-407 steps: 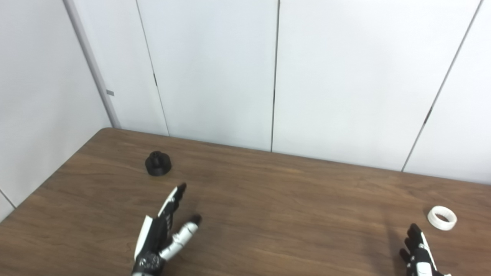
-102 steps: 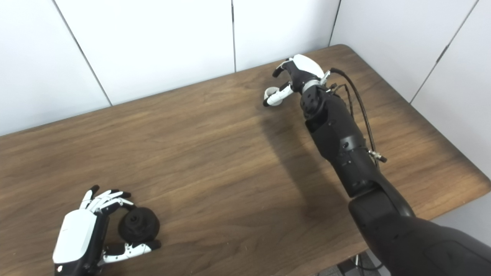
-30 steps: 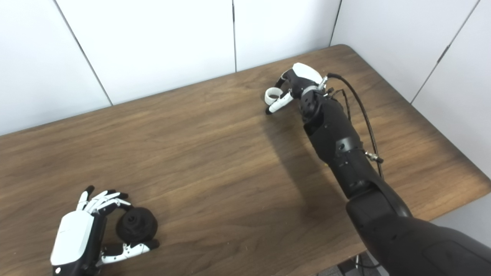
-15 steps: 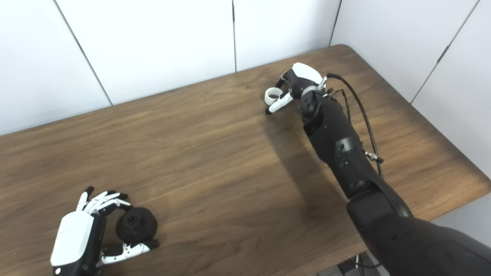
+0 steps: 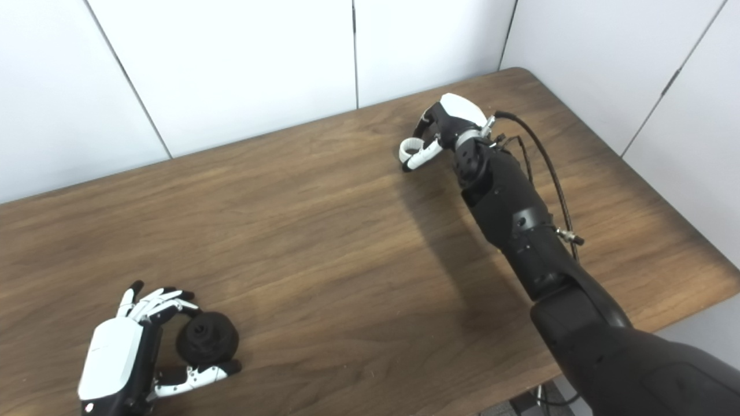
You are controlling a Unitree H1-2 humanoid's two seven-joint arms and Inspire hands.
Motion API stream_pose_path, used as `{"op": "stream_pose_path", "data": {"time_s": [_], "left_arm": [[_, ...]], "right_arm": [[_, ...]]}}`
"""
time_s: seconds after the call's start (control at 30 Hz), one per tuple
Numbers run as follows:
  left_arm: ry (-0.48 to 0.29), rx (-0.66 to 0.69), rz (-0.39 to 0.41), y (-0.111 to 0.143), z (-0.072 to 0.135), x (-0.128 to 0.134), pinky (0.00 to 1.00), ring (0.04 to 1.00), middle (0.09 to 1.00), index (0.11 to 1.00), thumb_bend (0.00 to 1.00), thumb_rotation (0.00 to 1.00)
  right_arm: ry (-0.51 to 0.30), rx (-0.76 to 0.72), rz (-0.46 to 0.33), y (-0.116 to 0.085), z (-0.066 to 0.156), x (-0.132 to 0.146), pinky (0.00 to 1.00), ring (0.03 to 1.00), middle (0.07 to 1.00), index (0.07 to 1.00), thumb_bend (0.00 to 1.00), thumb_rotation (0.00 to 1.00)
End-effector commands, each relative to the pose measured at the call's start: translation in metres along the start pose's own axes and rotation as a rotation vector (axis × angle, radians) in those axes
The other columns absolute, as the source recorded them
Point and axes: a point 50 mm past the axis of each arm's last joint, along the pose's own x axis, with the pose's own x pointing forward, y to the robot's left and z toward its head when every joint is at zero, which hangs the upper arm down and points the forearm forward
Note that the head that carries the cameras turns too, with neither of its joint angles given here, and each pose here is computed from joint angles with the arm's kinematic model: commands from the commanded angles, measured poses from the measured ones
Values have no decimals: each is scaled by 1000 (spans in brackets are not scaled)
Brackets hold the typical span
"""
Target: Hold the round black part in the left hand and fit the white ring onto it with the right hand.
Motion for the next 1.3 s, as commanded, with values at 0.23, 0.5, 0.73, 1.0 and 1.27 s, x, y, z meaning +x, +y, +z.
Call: {"op": "stream_pose_path", "data": {"time_s": [0.23, 0.5, 0.73, 1.0, 1.27], "left_arm": [[-1, 19, 3, 0, 3, 5, 1000, 846, 758, 484, 524, 50], [4, 22, -2, -5, 8, 6, 1000, 846, 754, 484, 523, 50], [-3, 26, -4, -9, 12, 8, 1000, 851, 755, 484, 524, 51], [3, 21, -6, -14, 20, 9, 1000, 854, 762, 484, 524, 51], [3, 27, -11, -20, 29, 13, 1000, 866, 767, 485, 524, 53]], "right_arm": [[-35, -33, -53, -23, -5, -6, 1000, 962, 817, 487, 522, 133], [-187, -37, -57, -32, 17, -29, 1000, 997, 835, 487, 519, 133], [-319, -59, -68, -32, 43, -52, 1000, 985, 821, 487, 520, 131], [-446, -73, -37, -27, 65, -83, 990, 981, 815, 486, 521, 131], [-581, -83, 42, -12, 92, -117, 962, 963, 805, 486, 522, 130]]}}
